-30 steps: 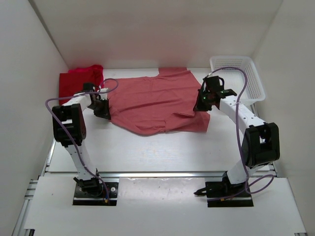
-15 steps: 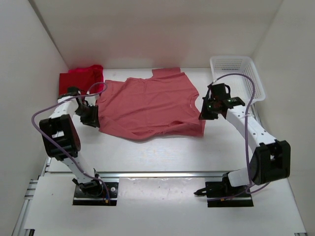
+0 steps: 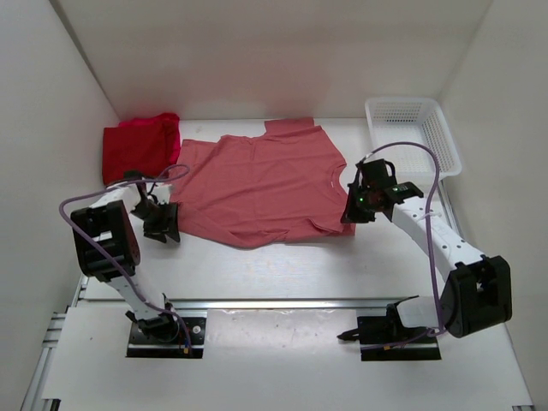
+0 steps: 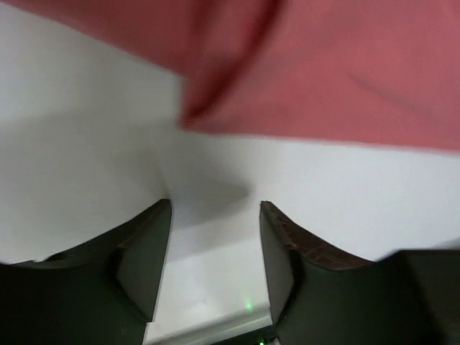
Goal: Fold and stack the t-shirts
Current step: Fold the flattened tshirt in 1/3 of the way
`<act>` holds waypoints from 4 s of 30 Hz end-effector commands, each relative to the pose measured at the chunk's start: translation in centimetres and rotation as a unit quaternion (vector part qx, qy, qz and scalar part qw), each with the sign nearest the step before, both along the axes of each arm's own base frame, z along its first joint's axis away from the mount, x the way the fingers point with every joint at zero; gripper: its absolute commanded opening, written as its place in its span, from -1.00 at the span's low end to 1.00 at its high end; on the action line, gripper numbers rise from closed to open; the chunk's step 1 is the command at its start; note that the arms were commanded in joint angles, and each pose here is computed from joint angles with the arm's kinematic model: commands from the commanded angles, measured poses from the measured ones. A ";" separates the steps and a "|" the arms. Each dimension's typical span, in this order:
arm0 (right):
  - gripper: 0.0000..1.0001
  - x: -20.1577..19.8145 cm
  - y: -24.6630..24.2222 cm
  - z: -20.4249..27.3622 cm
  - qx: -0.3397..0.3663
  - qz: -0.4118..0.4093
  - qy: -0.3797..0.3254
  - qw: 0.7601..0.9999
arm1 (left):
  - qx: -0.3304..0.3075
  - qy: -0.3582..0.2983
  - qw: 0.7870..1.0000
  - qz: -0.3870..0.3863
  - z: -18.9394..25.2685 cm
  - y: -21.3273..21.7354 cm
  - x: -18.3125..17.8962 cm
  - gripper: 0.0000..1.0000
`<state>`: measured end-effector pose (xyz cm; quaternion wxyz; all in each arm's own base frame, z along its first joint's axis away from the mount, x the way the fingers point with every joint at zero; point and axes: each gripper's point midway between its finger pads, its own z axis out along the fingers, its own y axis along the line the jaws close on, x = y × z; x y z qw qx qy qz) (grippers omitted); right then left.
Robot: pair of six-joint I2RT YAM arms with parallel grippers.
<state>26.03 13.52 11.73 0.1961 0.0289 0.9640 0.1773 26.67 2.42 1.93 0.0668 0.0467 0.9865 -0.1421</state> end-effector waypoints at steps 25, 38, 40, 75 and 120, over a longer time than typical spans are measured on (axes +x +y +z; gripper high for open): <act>-1.00 0.9 0.0 2.5 0.020 0.005 -0.056 0.998 | 0.070 -0.131 0.989 -0.013 -0.5 -0.5 6.1 -0.08; -1.00 -1.4 -0.8 3.0 0.016 0.004 -0.041 0.999 | 0.033 -0.064 0.995 -0.065 4.1 0.6 0.2 -1.00; -1.00 -3.2 -1.1 2.8 0.019 0.007 -0.034 0.999 | 0.033 -0.031 0.993 -0.109 4.2 0.9 -2.4 -1.00; -1.00 20.1 -1.3 6.7 0.058 0.064 -0.157 0.984 | -0.026 -0.027 0.999 -0.004 7.1 1.8 11.3 -1.00; 0.47 8.6 -3.2 -3.2 0.040 0.000 0.012 0.999 | -0.003 0.027 0.996 0.088 2.3 4.9 4.6 0.59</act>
